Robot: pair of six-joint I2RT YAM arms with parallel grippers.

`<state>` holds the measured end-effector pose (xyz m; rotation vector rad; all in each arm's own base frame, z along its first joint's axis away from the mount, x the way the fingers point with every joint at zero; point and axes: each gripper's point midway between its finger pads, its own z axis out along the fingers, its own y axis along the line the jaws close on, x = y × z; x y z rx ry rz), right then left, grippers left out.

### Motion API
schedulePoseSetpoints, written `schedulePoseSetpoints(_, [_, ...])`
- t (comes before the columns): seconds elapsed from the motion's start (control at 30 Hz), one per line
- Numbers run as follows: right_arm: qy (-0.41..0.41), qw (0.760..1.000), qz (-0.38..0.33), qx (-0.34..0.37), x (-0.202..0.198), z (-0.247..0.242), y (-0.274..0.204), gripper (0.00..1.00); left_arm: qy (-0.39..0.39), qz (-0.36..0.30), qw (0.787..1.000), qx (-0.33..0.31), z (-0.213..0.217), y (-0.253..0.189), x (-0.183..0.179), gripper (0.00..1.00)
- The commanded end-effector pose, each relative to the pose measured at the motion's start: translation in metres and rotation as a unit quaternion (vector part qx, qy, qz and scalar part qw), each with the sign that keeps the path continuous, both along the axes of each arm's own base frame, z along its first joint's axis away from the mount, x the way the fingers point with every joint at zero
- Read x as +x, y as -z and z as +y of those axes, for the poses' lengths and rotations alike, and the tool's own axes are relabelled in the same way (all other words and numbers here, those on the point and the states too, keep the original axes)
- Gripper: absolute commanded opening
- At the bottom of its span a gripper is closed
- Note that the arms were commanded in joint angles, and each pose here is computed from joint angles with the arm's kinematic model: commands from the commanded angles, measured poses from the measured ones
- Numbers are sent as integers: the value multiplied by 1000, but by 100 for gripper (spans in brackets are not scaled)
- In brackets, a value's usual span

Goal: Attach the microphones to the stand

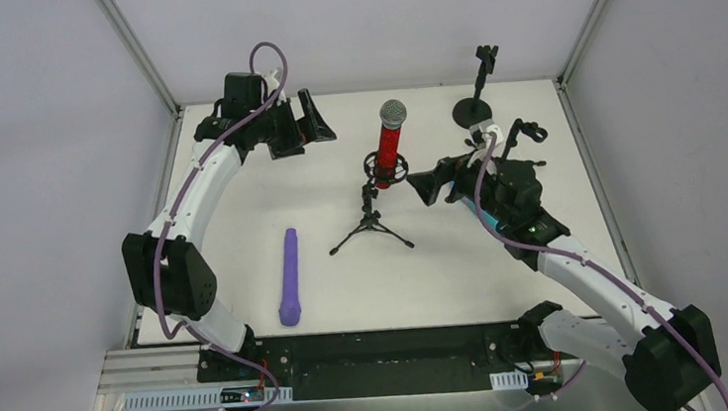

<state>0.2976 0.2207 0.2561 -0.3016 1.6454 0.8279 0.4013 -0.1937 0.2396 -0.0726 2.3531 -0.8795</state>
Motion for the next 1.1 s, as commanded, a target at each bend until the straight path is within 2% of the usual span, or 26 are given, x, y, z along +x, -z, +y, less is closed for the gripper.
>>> schedulePoseSetpoints(0.0, [91,990,110,-11,-9,-33,37,99,-6,-71,997,-6,5,-45,-9,99])
schedulePoseSetpoints(0.1, [147,978,145,-18,-12,-54,50,100,9,-105,994,5,-1,-56,-16,99])
schedulePoseSetpoints(0.2, [225,956,186,26,-14,-76,56,99,38,-131,991,18,-17,-59,-27,99])
schedulePoseSetpoints(0.37, [272,934,228,44,-27,-94,65,99,77,-155,984,33,-38,-61,-43,99])
schedulePoseSetpoints(0.6, [275,923,266,50,-44,-98,83,99,118,-173,976,59,-64,-54,-60,99])
schedulePoseSetpoints(0.8, [268,916,292,58,-47,-92,91,99,133,-203,960,141,-72,-38,-69,98])
schedulePoseSetpoints(1.07, [255,903,345,11,-47,-82,111,99,152,-216,936,234,-88,-14,-84,97])
